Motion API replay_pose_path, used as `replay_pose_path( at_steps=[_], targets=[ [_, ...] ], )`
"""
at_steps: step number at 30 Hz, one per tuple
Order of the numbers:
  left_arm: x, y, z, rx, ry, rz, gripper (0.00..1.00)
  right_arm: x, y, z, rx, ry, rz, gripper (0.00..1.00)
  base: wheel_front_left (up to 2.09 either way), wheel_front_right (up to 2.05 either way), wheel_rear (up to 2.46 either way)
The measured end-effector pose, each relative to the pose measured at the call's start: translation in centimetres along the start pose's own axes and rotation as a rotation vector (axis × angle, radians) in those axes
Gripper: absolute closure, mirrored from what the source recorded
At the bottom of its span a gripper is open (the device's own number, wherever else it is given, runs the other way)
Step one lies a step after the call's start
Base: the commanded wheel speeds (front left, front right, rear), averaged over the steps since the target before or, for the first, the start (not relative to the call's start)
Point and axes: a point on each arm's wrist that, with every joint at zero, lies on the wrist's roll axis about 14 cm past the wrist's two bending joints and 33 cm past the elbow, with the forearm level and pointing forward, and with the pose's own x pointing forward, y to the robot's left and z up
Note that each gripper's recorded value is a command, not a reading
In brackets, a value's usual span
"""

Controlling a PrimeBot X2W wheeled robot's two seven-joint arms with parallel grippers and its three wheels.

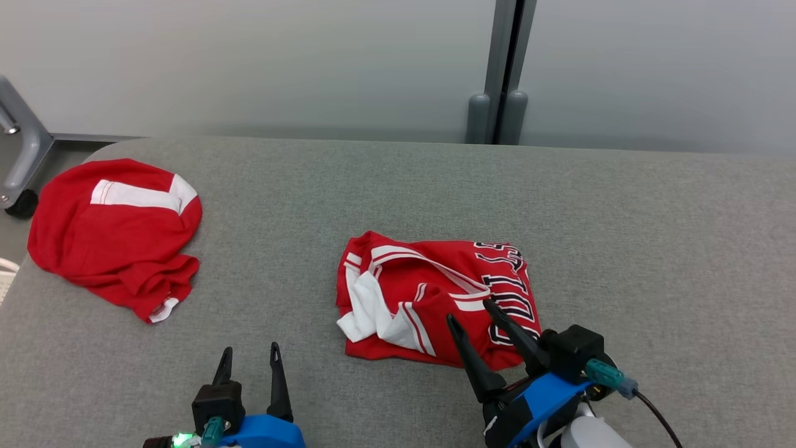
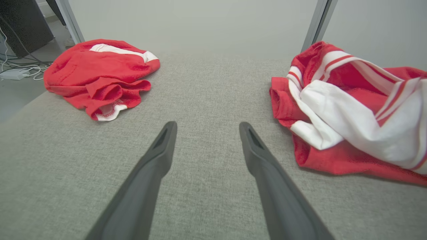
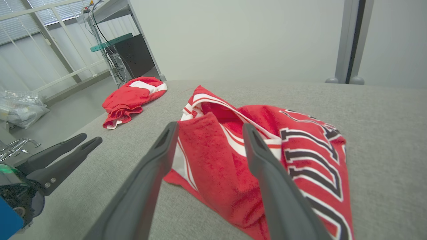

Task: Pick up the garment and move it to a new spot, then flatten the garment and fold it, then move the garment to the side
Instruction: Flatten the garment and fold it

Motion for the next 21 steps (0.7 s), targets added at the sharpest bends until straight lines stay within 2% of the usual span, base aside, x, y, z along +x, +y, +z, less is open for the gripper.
replay_pose_path(
  at_steps=[4,11,12,13,14,21],
  targets=[
    [-0.3,1.1,-0.5,-0.01,0.014,0.034,0.0,1.6,1.3,-0.7,-0.006,0.034,0.058,0.0,0.0,0.0,0.0],
    [-0.5,2.0,-1.1,-0.025,0.035,0.068,0.0,3.5,1.5,-2.3,-0.027,0.093,0.093,0.0,0.0,0.0,0.0],
    [-0.5,2.1,-1.1,-0.026,0.037,0.071,0.0,3.6,1.5,-2.5,-0.031,0.101,0.097,0.03,0.0,0.0,0.0],
    [-0.5,2.1,-1.2,-0.026,0.039,0.074,0.0,3.8,1.5,-2.8,-0.037,0.113,0.102,0.56,0.0,0.0,0.0],
    [-0.4,2.1,-1.2,-0.028,0.04,0.075,0.0,4.0,1.7,-3.0,-0.04,0.119,0.11,1.0,0.0,0.0,0.0],
    [0.1,2.2,-1.0,-0.036,0.04,0.078,0.0,5.2,5.2,-3.0,-0.069,0.118,0.241,1.0,0.0,0.0,0.0]
  ],
)
